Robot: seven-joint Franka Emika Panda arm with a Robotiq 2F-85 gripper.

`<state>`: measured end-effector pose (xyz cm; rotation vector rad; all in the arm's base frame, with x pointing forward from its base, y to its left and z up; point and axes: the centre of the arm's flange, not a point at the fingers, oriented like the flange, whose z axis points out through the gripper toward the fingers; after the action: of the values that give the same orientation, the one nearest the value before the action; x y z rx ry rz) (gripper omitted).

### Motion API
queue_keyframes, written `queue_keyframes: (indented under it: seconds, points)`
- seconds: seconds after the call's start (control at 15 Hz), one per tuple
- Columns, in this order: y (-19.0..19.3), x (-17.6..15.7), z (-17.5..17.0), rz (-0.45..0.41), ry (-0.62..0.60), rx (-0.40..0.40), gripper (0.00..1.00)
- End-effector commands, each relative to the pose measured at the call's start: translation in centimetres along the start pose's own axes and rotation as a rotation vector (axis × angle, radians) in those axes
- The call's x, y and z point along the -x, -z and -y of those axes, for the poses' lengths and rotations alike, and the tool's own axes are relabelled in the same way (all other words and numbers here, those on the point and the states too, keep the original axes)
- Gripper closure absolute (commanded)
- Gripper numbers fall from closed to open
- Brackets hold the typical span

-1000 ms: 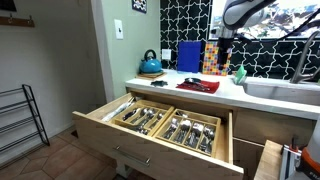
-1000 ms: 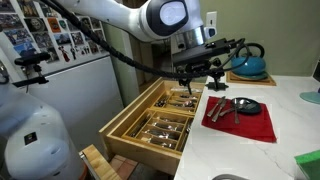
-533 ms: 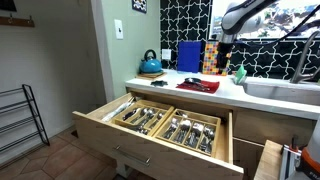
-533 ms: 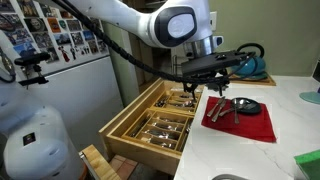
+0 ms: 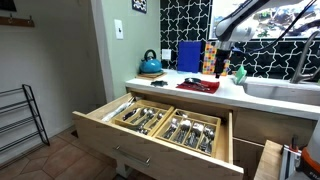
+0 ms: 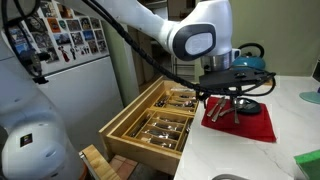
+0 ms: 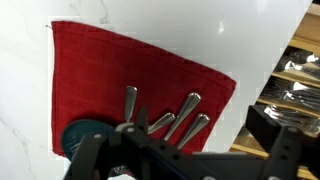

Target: Put the spoon in the drawer

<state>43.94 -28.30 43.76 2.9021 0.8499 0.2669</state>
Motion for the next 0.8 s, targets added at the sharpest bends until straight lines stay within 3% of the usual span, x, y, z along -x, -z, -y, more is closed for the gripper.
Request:
queue_keyframes:
  seconds: [0.0, 0.4, 0.67, 0.73]
  points:
    - [-2.6, 0.1, -3.5, -0.022, -0.090, -0.004, 0.00]
    - [-5.3, 0.9, -6.5, -0.057, -0.227, -0.052, 0.00]
    - [-6.4, 0.6, -7.5, -0.075, -0.277, -0.045, 0.11]
    - [-6.6, 0.4, -7.7, -0.085, -0.283, -0.045, 0.10]
